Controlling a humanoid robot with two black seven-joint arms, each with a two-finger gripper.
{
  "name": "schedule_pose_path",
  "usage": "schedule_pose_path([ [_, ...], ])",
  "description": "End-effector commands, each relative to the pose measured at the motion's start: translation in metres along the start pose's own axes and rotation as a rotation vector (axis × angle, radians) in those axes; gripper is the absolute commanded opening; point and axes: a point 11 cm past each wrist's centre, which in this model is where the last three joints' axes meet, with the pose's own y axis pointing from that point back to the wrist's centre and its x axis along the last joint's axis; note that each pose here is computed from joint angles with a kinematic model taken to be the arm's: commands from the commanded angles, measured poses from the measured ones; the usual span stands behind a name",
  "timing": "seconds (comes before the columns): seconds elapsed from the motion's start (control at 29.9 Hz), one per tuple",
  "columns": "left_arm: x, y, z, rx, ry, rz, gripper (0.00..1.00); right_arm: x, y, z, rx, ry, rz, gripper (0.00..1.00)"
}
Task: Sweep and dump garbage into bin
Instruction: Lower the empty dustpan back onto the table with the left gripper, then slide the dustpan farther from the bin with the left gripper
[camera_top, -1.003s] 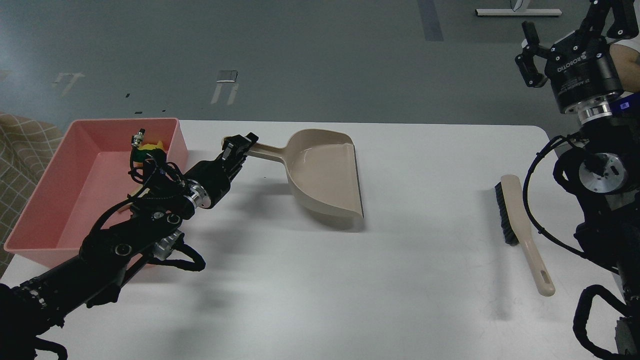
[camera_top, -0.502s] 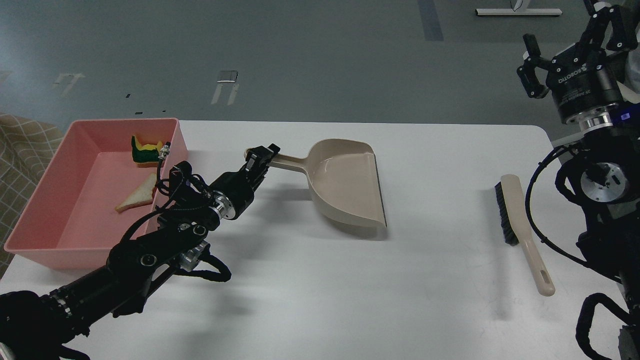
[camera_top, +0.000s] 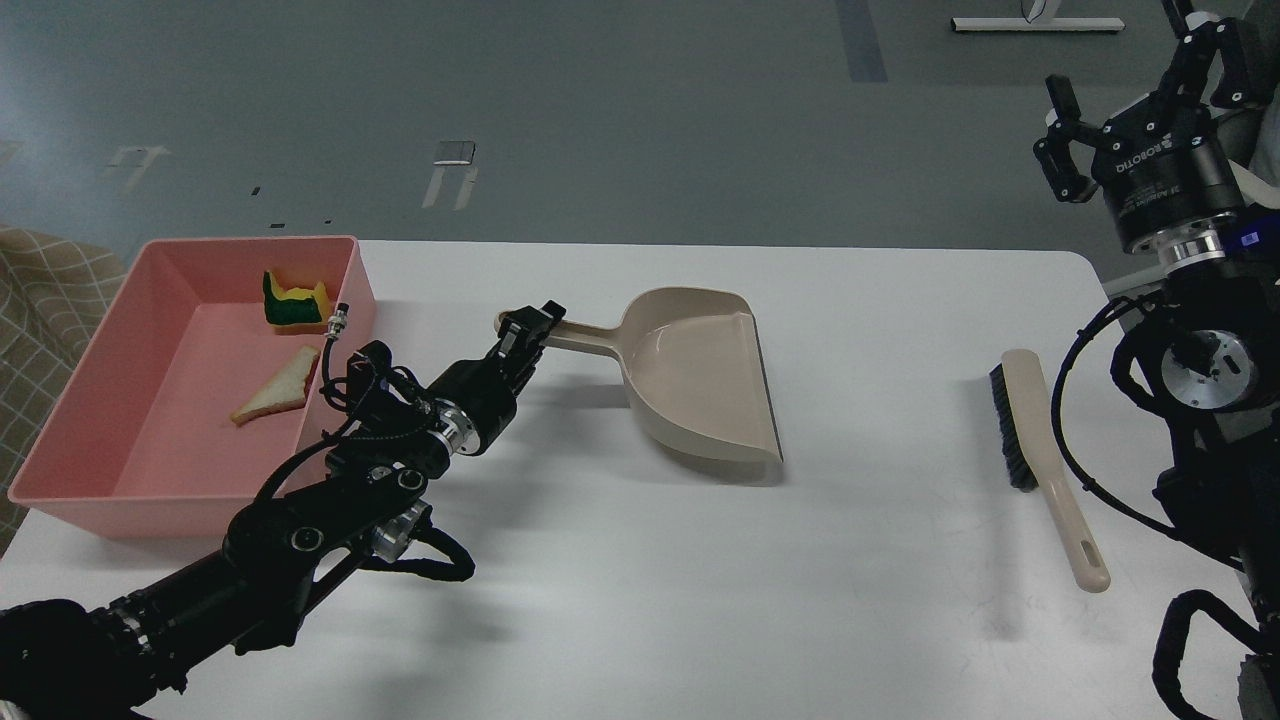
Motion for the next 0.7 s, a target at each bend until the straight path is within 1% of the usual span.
schedule_pose_path([
  [0.0,0.001,0.000,0.001,-0.007,0.004,0.004,0.00,0.000,0.000,0.000,0.001,0.000,-0.001,1.00],
  [0.03,0.002,0.000,0.001,-0.008,0.003,0.005,0.00,-0.001,-0.001,-0.001,0.002,0.001,-0.002,1.00],
  [0.07,0.002,0.000,0.001,-0.010,0.003,0.005,0.03,-0.001,0.000,0.000,0.001,-0.001,-0.001,1.00],
  [0.13,0.003,0.000,0.002,-0.010,0.002,0.007,0.19,0.000,0.000,0.000,-0.001,0.000,0.000,1.00],
  [0.17,0.003,0.000,0.002,-0.010,0.001,0.007,0.22,0.000,0.000,0.000,-0.001,0.000,0.000,1.00],
  [0.2,0.003,0.000,0.002,-0.008,0.001,0.007,0.30,0.000,0.000,0.000,-0.001,0.000,0.000,1.00],
  [0.33,0.005,0.000,0.001,-0.004,-0.001,0.009,0.40,0.001,0.002,0.001,-0.002,0.000,0.003,1.00],
  [0.37,0.006,0.000,0.001,-0.003,-0.003,0.010,0.45,0.001,0.002,0.001,-0.002,0.000,0.003,1.00],
  [0.47,0.008,0.001,0.002,-0.004,-0.007,0.011,0.48,0.001,0.002,0.001,-0.002,0.000,0.003,1.00],
  [0.5,0.008,0.001,0.003,-0.004,-0.008,0.008,0.53,0.001,0.002,0.001,-0.002,0.000,0.003,1.00],
  [0.6,0.009,0.002,0.003,-0.005,-0.011,0.006,0.60,0.002,0.002,0.002,-0.004,-0.001,0.005,1.00],
  [0.64,0.012,0.003,0.002,-0.001,-0.017,0.009,0.67,0.002,0.002,0.002,-0.004,-0.001,0.005,1.00],
  [0.67,0.014,0.003,0.001,0.002,-0.020,0.012,0.70,0.002,0.002,0.002,-0.004,-0.001,0.005,1.00],
])
